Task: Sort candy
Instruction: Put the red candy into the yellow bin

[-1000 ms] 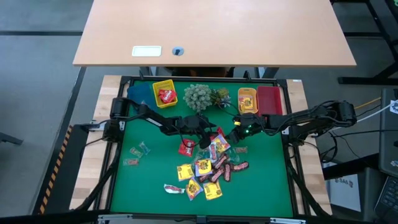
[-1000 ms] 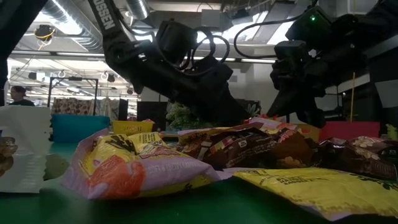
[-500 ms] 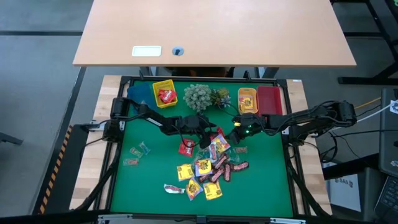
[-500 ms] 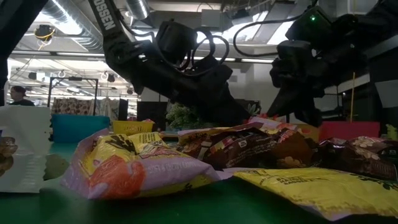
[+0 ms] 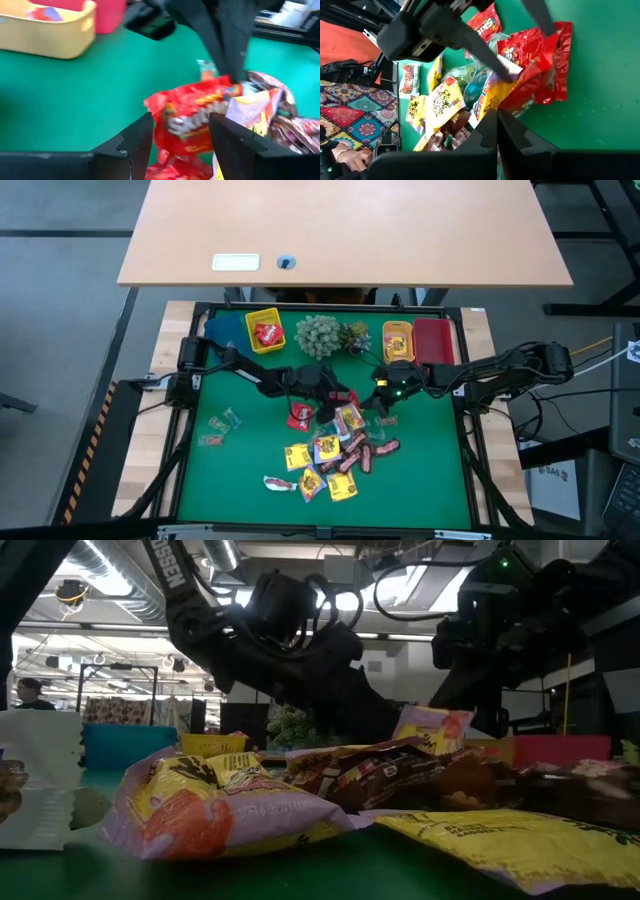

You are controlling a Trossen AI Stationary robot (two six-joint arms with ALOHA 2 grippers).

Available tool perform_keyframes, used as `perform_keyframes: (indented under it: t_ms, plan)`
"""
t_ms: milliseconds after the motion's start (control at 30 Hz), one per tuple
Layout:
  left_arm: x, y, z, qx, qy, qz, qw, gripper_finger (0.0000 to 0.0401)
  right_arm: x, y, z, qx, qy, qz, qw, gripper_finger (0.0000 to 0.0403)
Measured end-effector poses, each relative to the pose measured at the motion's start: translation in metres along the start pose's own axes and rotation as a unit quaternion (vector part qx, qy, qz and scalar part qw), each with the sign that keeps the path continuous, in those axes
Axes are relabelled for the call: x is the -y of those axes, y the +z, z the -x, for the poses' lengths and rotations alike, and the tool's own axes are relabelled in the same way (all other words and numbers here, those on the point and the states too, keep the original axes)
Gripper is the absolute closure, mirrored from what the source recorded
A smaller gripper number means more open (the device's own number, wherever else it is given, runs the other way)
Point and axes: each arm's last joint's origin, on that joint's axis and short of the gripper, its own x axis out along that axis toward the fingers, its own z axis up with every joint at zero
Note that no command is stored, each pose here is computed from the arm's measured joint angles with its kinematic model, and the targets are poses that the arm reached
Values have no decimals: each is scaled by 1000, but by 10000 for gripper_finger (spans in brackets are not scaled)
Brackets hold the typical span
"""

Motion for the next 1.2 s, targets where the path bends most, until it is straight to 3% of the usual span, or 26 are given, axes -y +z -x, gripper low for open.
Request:
perform_keyframes:
  t_ms: [267,633,1000,1200]
  plan:
    - [6,3,0,16,-14,-5,1000,222,-2,-2,0,-35,35,7,999,403]
    - [10,6,0,29,-61,-8,998,222,-3,-1,0,-32,41,9,999,403]
    - [5,7,0,40,14,-4,999,222,-2,-2,0,-34,39,11,999,403]
    - [6,7,0,37,-4,-3,999,222,-3,-1,0,-32,41,24,998,403]
